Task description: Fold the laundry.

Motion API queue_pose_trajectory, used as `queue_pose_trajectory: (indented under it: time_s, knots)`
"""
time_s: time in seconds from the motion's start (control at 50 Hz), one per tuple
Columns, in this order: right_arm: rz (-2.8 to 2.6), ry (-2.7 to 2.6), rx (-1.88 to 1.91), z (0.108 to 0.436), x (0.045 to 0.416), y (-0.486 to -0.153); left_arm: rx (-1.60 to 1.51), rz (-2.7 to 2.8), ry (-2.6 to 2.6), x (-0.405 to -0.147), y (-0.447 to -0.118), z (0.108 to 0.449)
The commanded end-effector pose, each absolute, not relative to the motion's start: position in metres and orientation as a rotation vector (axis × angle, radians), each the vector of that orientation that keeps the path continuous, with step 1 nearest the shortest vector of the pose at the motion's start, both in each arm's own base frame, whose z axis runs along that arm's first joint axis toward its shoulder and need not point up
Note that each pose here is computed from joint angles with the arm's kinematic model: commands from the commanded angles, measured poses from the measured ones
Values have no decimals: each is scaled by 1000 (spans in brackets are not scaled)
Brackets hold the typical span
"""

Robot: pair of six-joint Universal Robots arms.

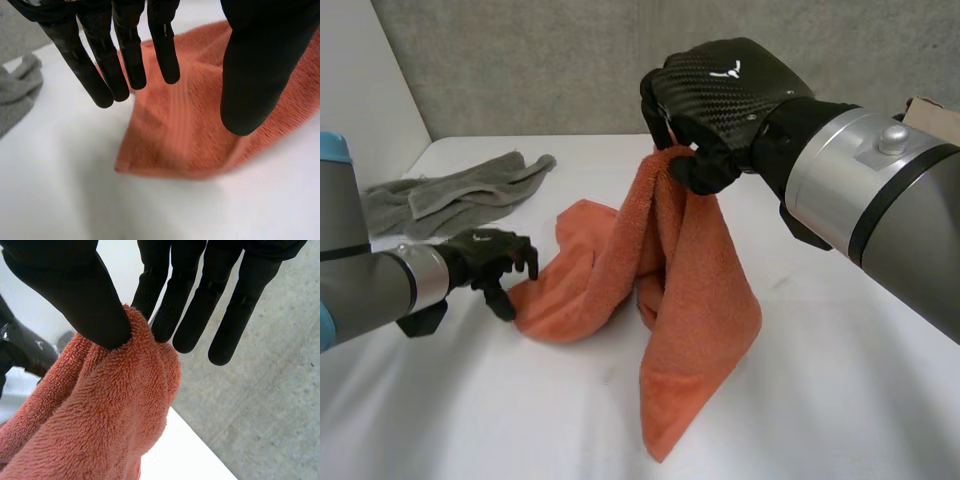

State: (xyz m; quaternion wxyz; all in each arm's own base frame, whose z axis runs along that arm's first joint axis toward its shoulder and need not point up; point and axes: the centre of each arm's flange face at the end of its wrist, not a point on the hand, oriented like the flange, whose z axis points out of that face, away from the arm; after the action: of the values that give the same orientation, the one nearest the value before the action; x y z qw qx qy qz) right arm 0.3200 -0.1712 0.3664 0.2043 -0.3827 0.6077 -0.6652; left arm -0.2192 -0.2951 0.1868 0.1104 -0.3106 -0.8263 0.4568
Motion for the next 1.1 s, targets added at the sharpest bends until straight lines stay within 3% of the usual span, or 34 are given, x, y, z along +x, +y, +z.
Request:
queue_pose_trajectory:
  time_s: [0.02, 0.2, 0.48, 0.58, 0.68, 0.78, 0.88, 0.98, 1.1]
  knots:
    - [-1886, 1627, -1066, 383, 323, -155, -780, 1257, -2540, -218, -289, 171]
    - [-1917, 1582, -1050, 396, 325, -139, -722, 1082, -2531, -234, -281, 154]
    - [-1925, 1596, -987, 401, 326, -138, -546, 1127, -2455, -255, -286, 160]
    - [-1924, 1686, -978, 388, 315, -160, -451, 1248, -2473, -231, -302, 183]
    - [-1918, 1789, -999, 371, 300, -187, -425, 1489, -2336, -203, -308, 247]
    - [-1820, 1890, -1092, 345, 293, -197, -421, 1633, -2262, -190, -302, 285]
    - [-1663, 1998, -1290, 301, 293, -208, -471, 1722, -2245, -190, -300, 292]
    - [-1569, 2039, -1551, 262, 301, -220, -668, 1759, -2294, -211, -312, 264]
    - [-1797, 2001, -1543, 258, 319, -258, -803, 1924, -2292, -232, -352, 254]
